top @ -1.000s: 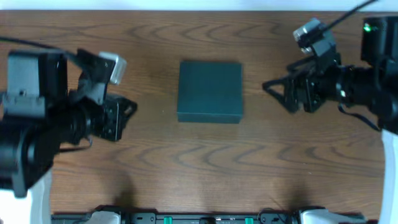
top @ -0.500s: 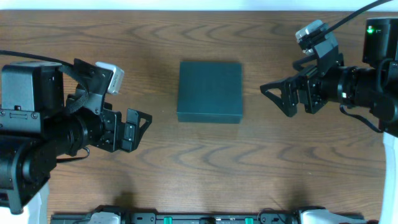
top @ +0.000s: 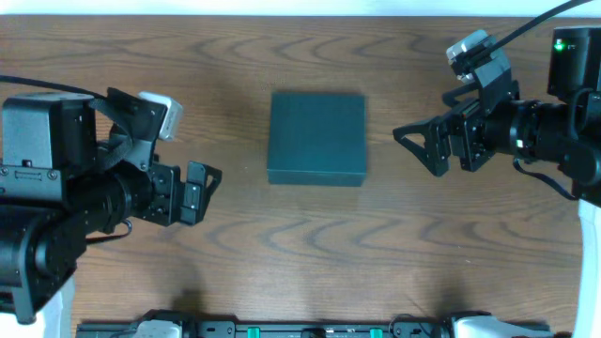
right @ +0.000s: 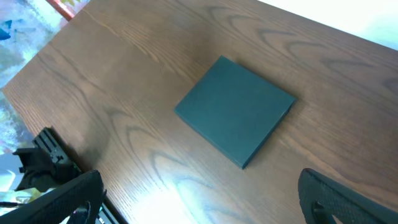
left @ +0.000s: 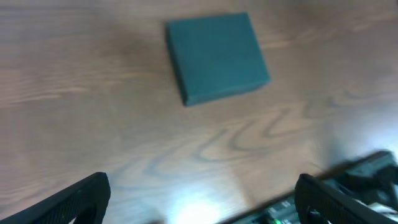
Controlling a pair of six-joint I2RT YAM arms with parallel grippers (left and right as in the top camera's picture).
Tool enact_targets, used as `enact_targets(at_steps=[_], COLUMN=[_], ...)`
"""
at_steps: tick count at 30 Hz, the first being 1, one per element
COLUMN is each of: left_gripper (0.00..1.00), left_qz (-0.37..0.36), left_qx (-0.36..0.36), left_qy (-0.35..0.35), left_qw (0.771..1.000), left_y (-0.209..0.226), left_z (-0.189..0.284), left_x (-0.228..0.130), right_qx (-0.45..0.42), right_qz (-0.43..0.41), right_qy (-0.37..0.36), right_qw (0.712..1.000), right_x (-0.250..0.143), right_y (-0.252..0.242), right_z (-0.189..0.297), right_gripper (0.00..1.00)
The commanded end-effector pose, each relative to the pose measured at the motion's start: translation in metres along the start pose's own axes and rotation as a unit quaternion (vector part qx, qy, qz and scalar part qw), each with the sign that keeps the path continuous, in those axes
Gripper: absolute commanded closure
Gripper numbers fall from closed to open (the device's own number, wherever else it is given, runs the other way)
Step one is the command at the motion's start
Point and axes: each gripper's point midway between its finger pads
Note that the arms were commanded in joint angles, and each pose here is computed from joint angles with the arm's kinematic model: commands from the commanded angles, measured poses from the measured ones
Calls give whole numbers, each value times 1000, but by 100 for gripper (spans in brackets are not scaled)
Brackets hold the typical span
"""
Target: Pack container
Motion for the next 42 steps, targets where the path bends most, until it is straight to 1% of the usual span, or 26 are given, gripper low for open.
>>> enact_targets(at_steps=[1, 3, 5, 10, 13, 16, 20, 24, 30, 42], left_gripper=[5, 5, 5, 5, 5, 5, 5, 5, 5, 5], left_qz=[5, 22, 39, 70, 83, 101, 121, 154, 172, 195], left_qx=[64, 95, 119, 146, 159, 166, 189, 216, 201, 199], left_qy=[-33, -64, -92, -129, -162, -215, -254, -262, -256, -250], left_qw=[997, 993, 988, 978, 970, 957, 941, 928, 930, 928], left_y=[20, 30, 39, 52, 62, 73, 90, 113, 127, 143], left_z=[6, 9, 9, -2, -15, -33, -54, -80, -119, -155], left_x=[-6, -12, -26, -66, -94, -122, -143, -158, -168, -180], right_qx=[4, 4, 4, 4, 4, 4, 4, 4, 4, 4], right_qz=[6, 6, 6, 6, 6, 6, 6, 6, 6, 6], right_qy=[4, 4, 4, 4, 4, 4, 4, 4, 4, 4], right_qw=[1000, 1000, 1000, 1000, 1000, 1000, 1000, 1000, 1000, 1000], right_x=[-2, -2, -2, -2, -2, -2, -2, -2, -2, -2], right_y=[2, 2, 2, 2, 2, 2, 2, 2, 2, 2], right_z=[-2, -2, -2, -2, -2, -2, -2, -2, -2, -2], right_gripper=[1, 1, 1, 1, 1, 1, 1, 1, 1, 1])
Point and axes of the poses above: each gripper's point midway between its finger pads, its own z axis back along the fingers, its own y axis along the line the jaws close on, x = y × z, and after that the axes turned 1 degree about z, right-handed
